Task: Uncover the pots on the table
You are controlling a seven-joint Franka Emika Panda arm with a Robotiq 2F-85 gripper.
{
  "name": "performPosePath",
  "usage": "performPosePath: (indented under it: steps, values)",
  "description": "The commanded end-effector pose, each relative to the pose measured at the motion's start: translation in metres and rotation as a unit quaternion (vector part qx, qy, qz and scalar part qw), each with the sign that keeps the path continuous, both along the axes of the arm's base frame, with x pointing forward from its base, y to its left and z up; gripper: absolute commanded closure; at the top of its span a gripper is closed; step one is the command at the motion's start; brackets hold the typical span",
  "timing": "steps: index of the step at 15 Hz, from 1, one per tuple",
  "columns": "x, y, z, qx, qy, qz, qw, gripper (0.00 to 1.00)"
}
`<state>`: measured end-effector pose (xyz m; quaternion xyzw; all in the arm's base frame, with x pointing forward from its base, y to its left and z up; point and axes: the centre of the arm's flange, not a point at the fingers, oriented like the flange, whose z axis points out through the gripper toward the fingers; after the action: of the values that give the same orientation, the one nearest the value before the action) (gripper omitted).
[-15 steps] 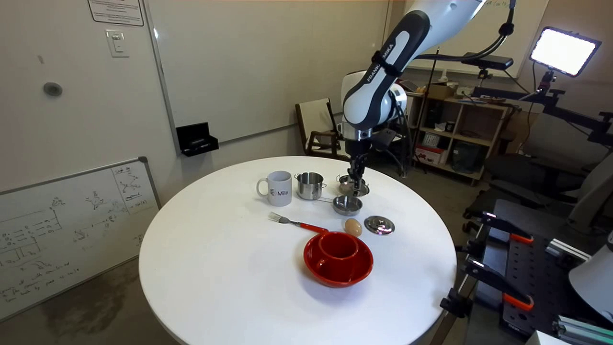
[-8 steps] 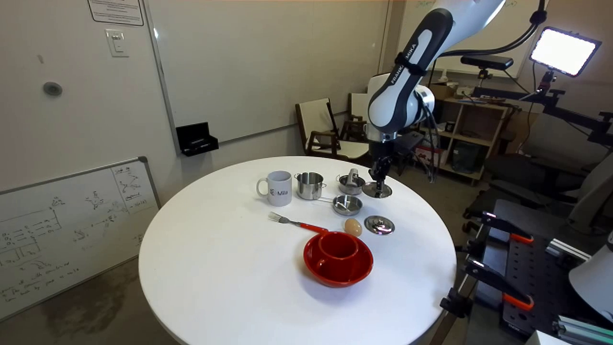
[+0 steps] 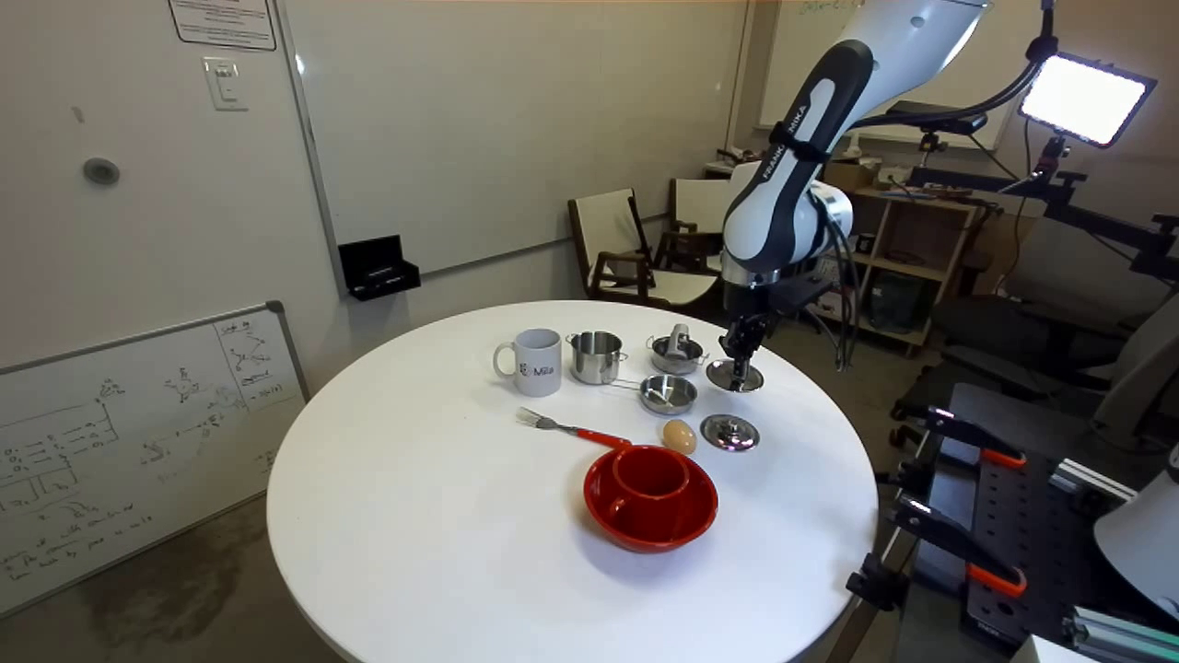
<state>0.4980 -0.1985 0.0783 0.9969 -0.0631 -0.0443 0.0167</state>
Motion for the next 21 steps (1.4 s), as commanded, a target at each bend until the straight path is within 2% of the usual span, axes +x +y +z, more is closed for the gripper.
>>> performPosePath:
  steps: [1,7,8,15,16,18,19,20,21]
  values:
    - [0.008,-0.005,-0.020,0.015,-0.015,-0.020,0.9996,1.00]
    - [0.018,-0.006,-0.039,0.024,-0.020,-0.035,0.9989,1.00]
    - [0.019,-0.006,-0.040,0.025,-0.019,-0.037,0.9988,0.77]
    - [0.019,-0.007,-0.043,0.022,-0.017,-0.045,0.9986,0.33]
    - [0.019,-0.006,-0.040,0.019,-0.017,-0.044,0.9987,0.24]
    - [0.017,-0.003,-0.028,0.008,-0.018,-0.052,0.9985,0.16]
    - [0.017,-0.001,-0.020,-0.001,-0.016,-0.056,0.9983,0.05]
    - [0.016,-0.001,-0.014,-0.008,-0.018,-0.059,0.9981,0.00]
    - [0.016,-0.001,-0.006,-0.016,-0.021,-0.062,0.9977,0.00]
